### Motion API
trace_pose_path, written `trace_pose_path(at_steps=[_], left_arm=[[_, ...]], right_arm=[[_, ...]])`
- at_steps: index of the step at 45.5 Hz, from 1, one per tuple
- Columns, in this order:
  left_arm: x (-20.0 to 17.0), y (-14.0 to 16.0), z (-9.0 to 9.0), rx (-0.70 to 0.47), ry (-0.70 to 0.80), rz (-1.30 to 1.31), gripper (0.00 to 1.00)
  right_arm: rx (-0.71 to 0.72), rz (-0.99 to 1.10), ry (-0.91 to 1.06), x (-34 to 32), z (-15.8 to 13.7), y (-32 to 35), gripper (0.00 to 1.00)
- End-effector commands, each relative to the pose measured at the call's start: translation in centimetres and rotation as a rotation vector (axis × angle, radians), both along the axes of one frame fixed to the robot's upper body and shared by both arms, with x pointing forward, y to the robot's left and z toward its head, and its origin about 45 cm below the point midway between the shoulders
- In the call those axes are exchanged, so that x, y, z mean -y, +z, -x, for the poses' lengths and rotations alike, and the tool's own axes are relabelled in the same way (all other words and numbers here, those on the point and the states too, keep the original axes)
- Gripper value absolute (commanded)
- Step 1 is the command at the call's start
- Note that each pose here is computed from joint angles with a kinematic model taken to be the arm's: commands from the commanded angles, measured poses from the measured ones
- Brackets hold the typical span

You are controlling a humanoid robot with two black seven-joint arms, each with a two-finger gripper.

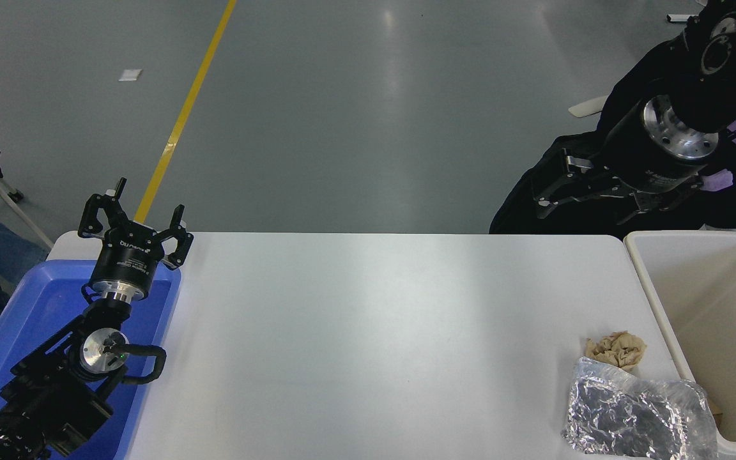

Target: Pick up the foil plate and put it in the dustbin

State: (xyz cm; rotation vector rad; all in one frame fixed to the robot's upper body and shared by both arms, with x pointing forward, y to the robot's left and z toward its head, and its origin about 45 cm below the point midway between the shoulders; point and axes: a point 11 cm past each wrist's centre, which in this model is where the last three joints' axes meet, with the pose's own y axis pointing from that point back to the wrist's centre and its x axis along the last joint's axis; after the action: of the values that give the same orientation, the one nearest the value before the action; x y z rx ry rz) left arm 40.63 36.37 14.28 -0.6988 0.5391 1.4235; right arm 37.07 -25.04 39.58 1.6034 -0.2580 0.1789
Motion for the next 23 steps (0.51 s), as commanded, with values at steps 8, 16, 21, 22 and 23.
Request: trace_pose_path(at_steps=[8, 16, 21, 22, 23], left_arm=[[0.03, -0.02, 0.00, -0.001, 0.000, 0.000, 0.98], [-0.04, 0.02, 0.00, 0.000, 0.000, -0.001, 0.98], [0.03, -0.02, 0.00, -0.001, 0.000, 0.000, 0.98], [0.03, -0.02, 0.00, -0.001, 0.001, 0.000, 0.98], [0.03, -0.02, 0.00, -0.001, 0.001, 0.000, 0.98]], right_arm=[[0.003, -0.002, -0.002, 0.05, -0.01, 0.12, 1.00], [0.003, 0.000, -0.002, 0.06, -0.01, 0.12, 1.00], [0.003, 0.000, -0.002, 0.06, -0.01, 0.12, 1.00], [0.004, 0.000, -0.002, 0.07, -0.03, 0.13, 1.00], [0.003, 0.000, -0.002, 0.06, -0.01, 0.12, 1.00]])
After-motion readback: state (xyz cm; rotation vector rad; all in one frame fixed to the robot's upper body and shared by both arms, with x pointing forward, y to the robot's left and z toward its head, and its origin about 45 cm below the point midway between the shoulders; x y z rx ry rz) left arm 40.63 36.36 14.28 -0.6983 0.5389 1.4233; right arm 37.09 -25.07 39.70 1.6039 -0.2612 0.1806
